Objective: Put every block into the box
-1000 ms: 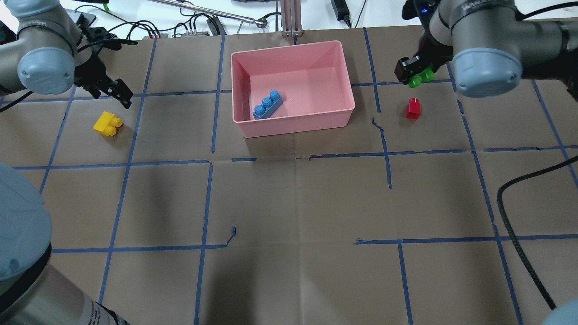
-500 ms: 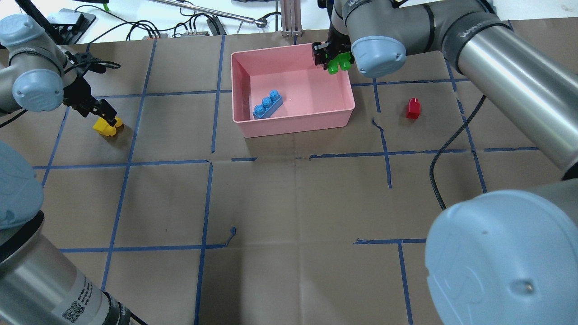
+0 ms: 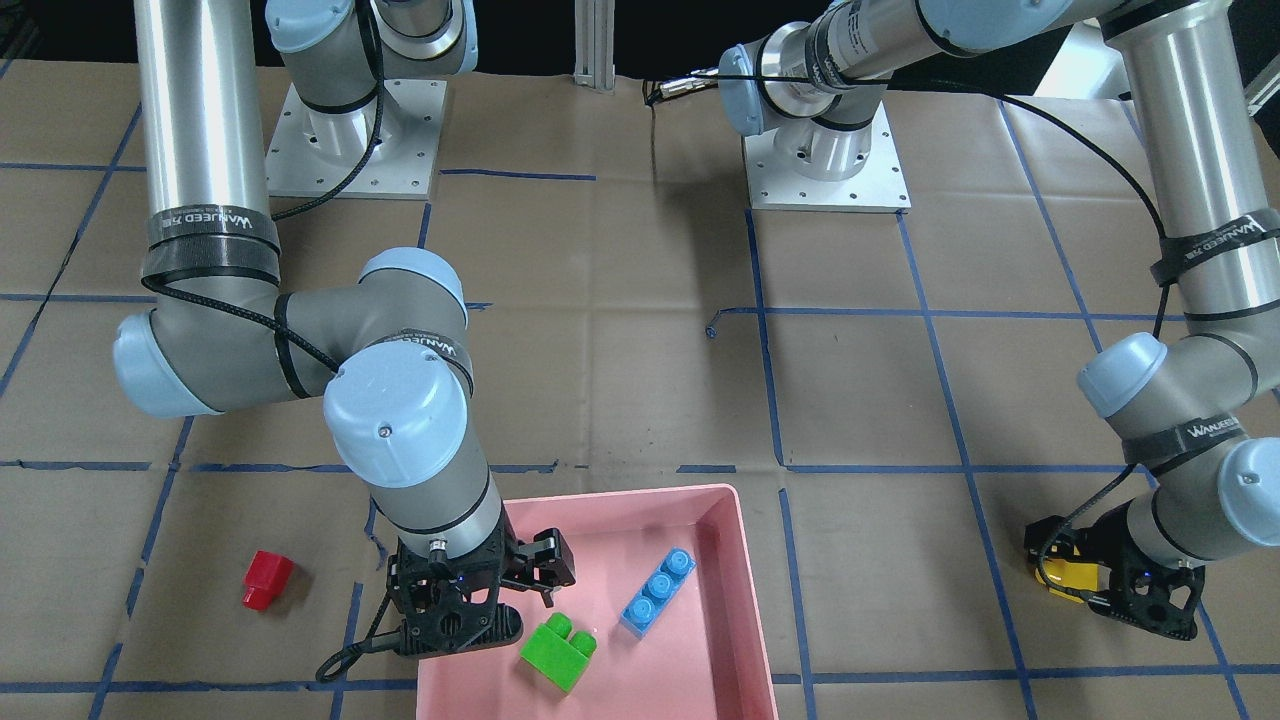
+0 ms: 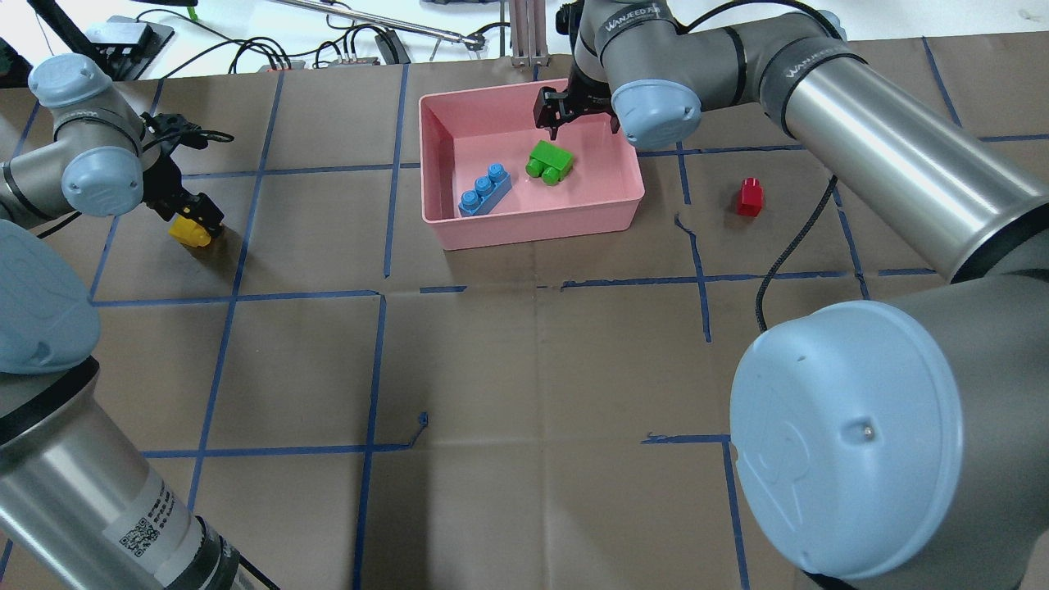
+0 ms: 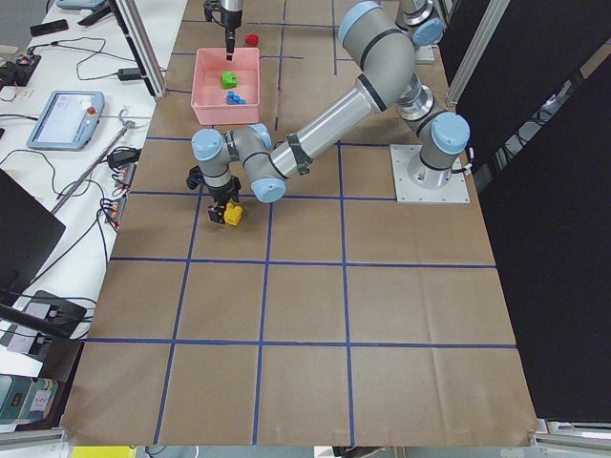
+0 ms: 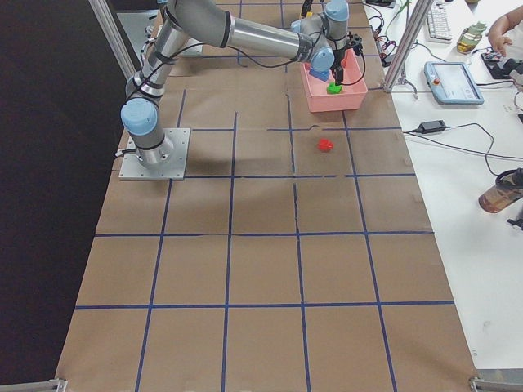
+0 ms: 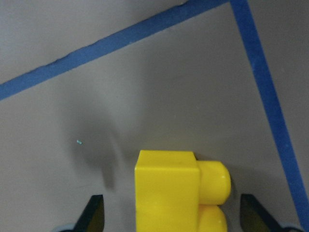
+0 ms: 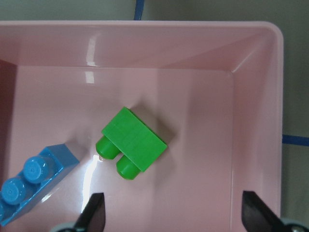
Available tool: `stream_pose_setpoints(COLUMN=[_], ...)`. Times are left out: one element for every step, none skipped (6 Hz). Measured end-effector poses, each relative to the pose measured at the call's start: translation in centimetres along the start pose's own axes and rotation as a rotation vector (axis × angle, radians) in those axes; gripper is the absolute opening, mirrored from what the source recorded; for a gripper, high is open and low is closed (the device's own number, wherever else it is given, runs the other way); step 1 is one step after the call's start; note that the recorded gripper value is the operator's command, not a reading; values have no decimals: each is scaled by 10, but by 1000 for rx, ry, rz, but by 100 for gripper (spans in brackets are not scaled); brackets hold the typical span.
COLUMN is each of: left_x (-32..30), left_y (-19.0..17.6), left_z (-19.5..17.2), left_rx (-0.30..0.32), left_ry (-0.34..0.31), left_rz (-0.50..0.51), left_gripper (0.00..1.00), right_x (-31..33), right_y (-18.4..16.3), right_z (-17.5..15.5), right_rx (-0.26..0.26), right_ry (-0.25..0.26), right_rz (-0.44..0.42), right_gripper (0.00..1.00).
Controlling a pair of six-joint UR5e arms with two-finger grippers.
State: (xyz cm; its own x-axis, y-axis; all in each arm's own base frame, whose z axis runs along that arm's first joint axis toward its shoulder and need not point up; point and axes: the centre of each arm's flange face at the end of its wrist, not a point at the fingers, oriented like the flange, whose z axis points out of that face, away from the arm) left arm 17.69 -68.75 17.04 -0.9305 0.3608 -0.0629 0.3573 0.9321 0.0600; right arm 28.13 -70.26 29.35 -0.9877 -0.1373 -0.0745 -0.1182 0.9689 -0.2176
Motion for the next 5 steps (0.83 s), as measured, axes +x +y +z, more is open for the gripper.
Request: stream_pose_setpoints(left_x=[2, 2, 5, 17, 46], left_y=[1, 2, -1, -10, -23], left_z=[3, 1, -8, -26, -55], left_rx=[-3, 0, 8, 21, 40], left_ry=[5, 6, 2, -4, -3], left_rz=[0, -5, -5, 1, -5], left_gripper=[0, 0, 0, 0, 0], right_x=[3, 13, 34, 69, 111], right_y=[2, 5, 6, 6, 6], right_z=[-10, -30, -52, -70, -79], right_rx=[-13, -33, -55, -75, -93], right_ry=[8, 16, 25, 33, 38], right_rz=[2, 5, 4, -19, -60], right_gripper=[100, 100, 100, 99, 100])
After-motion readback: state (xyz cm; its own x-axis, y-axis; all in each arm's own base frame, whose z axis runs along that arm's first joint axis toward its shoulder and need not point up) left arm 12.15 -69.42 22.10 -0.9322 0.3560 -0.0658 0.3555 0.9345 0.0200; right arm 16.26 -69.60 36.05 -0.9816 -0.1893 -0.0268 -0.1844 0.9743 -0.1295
